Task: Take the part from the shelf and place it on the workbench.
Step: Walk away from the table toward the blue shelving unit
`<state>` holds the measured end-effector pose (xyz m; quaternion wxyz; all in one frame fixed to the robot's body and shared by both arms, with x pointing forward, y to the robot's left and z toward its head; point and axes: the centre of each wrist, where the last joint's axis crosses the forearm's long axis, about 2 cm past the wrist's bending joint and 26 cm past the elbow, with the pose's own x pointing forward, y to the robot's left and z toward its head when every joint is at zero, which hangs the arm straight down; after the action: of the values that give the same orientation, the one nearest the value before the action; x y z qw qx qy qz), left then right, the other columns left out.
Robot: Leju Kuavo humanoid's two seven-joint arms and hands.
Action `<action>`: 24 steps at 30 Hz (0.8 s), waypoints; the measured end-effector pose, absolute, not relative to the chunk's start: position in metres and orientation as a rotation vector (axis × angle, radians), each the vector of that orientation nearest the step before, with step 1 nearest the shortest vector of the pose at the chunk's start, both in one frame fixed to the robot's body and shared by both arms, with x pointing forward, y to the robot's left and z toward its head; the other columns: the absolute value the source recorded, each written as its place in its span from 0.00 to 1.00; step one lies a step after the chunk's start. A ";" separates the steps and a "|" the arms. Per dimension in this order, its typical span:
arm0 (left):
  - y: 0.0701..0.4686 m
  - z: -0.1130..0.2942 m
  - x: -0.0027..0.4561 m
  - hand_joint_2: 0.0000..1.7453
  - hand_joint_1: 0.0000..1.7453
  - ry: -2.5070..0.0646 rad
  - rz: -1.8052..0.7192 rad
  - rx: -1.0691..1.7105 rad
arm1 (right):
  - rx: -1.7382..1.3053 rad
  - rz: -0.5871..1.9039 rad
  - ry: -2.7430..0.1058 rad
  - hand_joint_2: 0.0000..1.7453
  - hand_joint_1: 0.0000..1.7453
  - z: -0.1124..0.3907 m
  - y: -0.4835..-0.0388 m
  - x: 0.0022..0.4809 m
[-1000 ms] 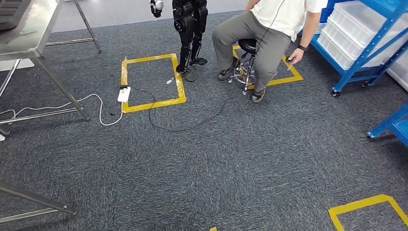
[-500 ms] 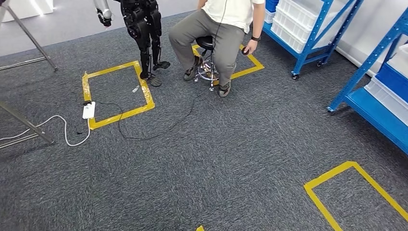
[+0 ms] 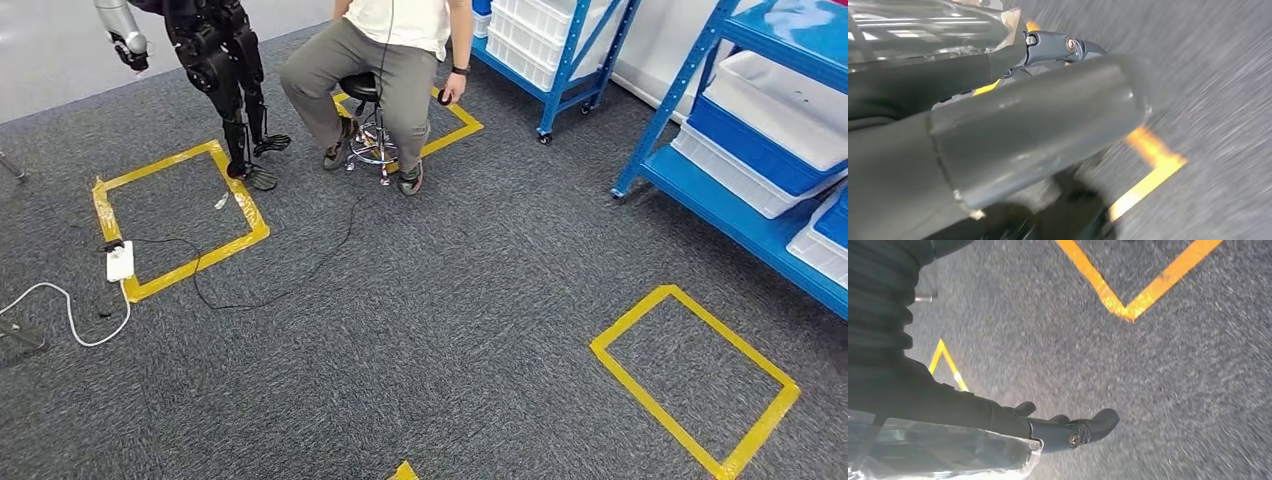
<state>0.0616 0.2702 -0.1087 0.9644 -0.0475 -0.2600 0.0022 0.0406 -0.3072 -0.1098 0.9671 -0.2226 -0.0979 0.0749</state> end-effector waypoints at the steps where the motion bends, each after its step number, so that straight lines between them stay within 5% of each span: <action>1: 0.270 -0.109 0.061 0.00 0.00 -0.477 0.011 -0.118 | -0.439 0.154 -0.202 1.00 0.00 -0.110 -0.307 0.041; 24: 0.269 -0.109 0.059 0.00 0.00 -0.345 -0.042 -0.088 | -0.401 0.150 -0.202 1.00 0.00 -0.109 -0.314 0.047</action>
<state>0.0589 0.2692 -0.1091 0.9840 -0.0440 -0.1715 -0.0211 0.0470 -0.3139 -0.1094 0.9721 -0.1989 -0.0998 0.0744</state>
